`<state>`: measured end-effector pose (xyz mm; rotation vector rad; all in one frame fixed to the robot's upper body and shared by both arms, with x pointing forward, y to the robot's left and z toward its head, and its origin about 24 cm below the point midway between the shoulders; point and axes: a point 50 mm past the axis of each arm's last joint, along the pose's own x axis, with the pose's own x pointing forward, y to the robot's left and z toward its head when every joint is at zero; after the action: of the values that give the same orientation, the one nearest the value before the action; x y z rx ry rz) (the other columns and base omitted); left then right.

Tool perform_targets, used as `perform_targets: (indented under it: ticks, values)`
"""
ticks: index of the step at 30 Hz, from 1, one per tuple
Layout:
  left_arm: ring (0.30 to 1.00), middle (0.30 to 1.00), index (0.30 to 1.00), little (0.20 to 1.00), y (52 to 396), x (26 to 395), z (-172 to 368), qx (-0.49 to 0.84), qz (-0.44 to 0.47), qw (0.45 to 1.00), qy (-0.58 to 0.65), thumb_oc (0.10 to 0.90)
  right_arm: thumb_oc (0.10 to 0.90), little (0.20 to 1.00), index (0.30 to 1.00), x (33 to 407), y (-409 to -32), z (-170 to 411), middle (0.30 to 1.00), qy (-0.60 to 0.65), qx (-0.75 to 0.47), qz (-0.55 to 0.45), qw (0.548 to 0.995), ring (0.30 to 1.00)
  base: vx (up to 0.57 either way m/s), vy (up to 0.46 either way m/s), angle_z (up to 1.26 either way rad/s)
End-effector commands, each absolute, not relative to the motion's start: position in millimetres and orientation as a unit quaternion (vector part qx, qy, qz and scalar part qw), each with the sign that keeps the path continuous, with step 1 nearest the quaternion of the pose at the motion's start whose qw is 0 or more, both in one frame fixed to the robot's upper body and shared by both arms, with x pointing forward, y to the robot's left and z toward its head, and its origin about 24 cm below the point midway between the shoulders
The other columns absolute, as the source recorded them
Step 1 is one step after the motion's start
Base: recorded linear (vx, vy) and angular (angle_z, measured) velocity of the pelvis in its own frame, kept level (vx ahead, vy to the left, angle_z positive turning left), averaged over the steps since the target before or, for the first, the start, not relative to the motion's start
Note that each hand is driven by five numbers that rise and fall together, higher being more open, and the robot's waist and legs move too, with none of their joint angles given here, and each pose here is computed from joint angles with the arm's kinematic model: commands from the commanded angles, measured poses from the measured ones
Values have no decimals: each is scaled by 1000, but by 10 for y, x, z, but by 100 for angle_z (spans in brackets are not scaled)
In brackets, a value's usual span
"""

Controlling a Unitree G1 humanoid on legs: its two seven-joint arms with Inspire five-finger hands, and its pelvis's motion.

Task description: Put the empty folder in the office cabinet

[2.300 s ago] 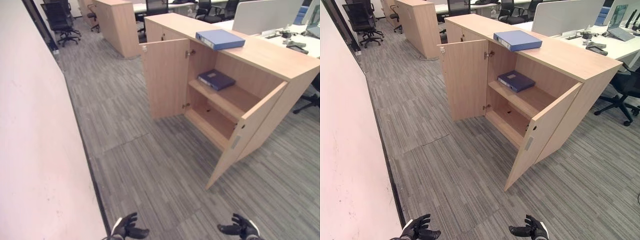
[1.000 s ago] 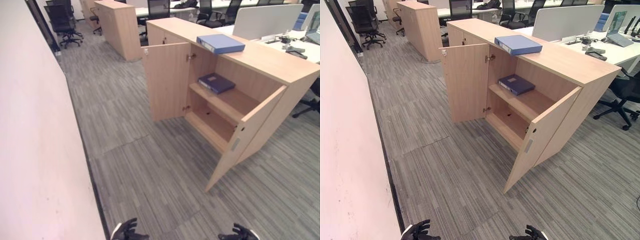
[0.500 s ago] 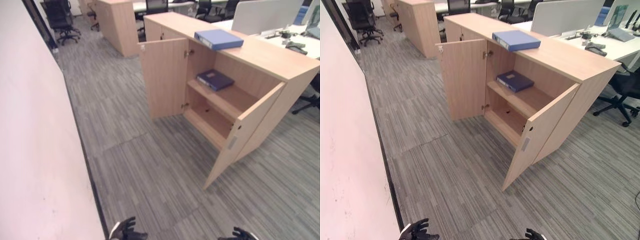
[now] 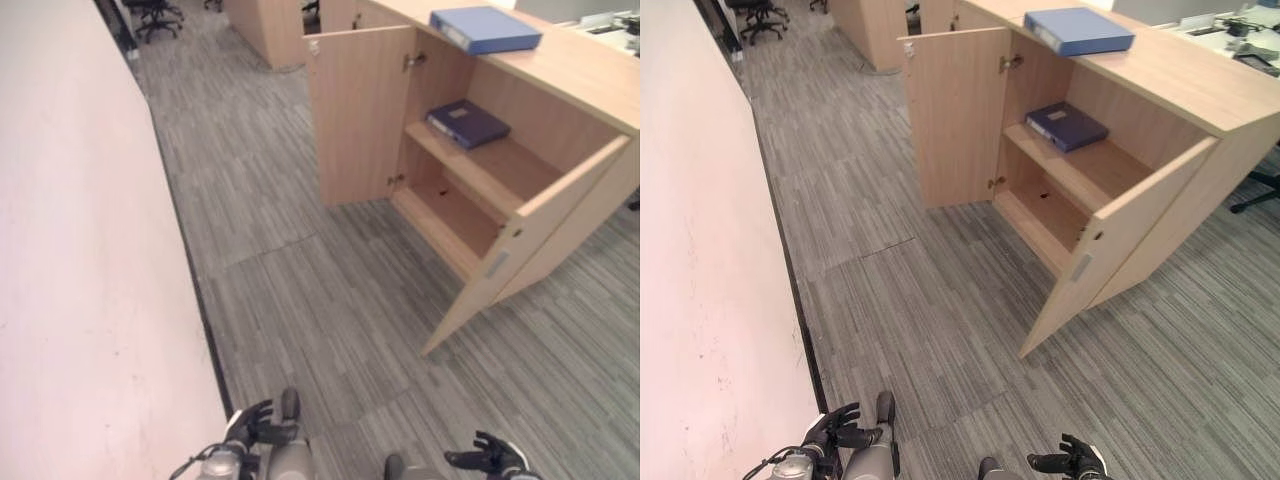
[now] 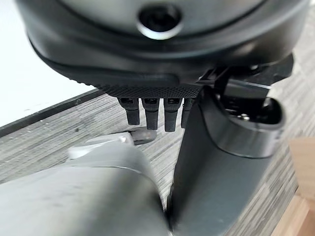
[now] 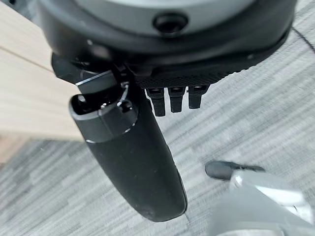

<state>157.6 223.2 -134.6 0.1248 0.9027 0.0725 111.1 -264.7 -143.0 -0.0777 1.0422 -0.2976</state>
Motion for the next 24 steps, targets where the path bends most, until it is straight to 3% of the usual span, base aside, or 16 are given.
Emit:
perform_targets:
  ticks: [1, 6, 13, 24]
  values:
    - [900, 900, 900, 900, 2474, 1445, -1304, 85, 70, 898, 426, 800, 800, 900, 900, 1259, -2727, -1335, 900, 461, -52, -139, 875, 900, 366, 257, -68]
    - [900, 900, 900, 900, 2505, 1315, -1354, 90, 70, 888, 445, 800, 800, 900, 900, 1211, -2707, -1361, 900, 470, -54, -128, 872, 900, 299, 319, -40]
    - [900, 900, 900, 900, 2554, 1444, -1297, 126, 49, 890, 436, 800, 800, 900, 900, 1099, -2589, -1451, 900, 495, -32, -123, 859, 900, 220, 419, 15]
    - [900, 900, 900, 900, 2576, 1712, -1166, 119, 59, 907, 399, 800, 800, 900, 900, 1415, -2417, -1387, 900, 453, -24, -108, 885, 900, 148, 316, 16]
